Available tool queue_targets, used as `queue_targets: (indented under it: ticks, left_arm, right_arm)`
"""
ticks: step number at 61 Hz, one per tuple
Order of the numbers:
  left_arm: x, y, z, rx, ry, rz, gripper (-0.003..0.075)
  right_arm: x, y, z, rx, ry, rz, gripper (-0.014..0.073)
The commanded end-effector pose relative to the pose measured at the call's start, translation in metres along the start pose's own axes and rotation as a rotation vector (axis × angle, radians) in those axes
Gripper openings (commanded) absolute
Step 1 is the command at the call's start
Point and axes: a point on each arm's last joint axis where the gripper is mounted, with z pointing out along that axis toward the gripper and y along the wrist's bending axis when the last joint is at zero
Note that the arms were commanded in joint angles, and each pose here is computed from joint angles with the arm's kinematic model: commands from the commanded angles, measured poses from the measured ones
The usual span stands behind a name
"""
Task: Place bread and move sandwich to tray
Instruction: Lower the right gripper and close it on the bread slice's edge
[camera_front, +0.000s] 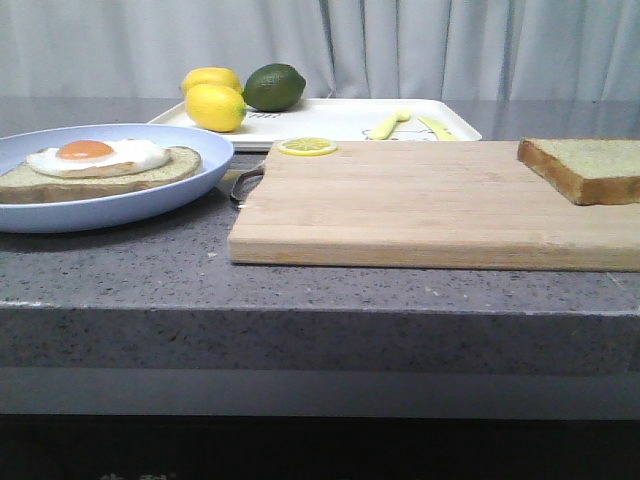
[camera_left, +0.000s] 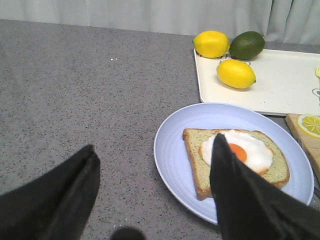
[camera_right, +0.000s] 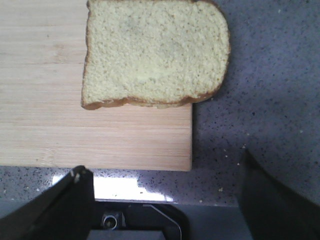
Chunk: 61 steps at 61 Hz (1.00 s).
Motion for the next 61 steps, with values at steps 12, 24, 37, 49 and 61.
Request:
queue_targets:
  ticks: [12, 24, 37, 49, 61]
  left_arm:
    - [-0.014, -0.013, -0.003, 0.119, -0.092, 0.031, 0.0472]
    - [-0.013, -0.021, -0.004, 0.187, -0.091, 0.101, 0.0472]
    - [-0.013, -0.021, -0.004, 0.190, -0.092, 0.108, 0.0472]
    - [-0.013, -0.021, -0.004, 0.190, -0.088, 0.109, 0.0472]
    - [-0.013, -0.021, -0.004, 0.190, -0.088, 0.109, 0.0472]
  right_arm:
    - [-0.040, 0.001, 0.013, 0.004, 0.077, 0.017, 0.0590]
    - [-0.055, -0.035, 0.026, -0.002, 0.162, 0.131, 0.0590]
    - [-0.058, -0.095, 0.032, -0.176, 0.126, 0.310, 0.0590]
    - [-0.061, -0.124, 0.051, -0.314, 0.113, 0.392, 0.0590]
    - [-0.066, -0.116, 0.077, -0.414, 0.158, 0.300, 0.0590]
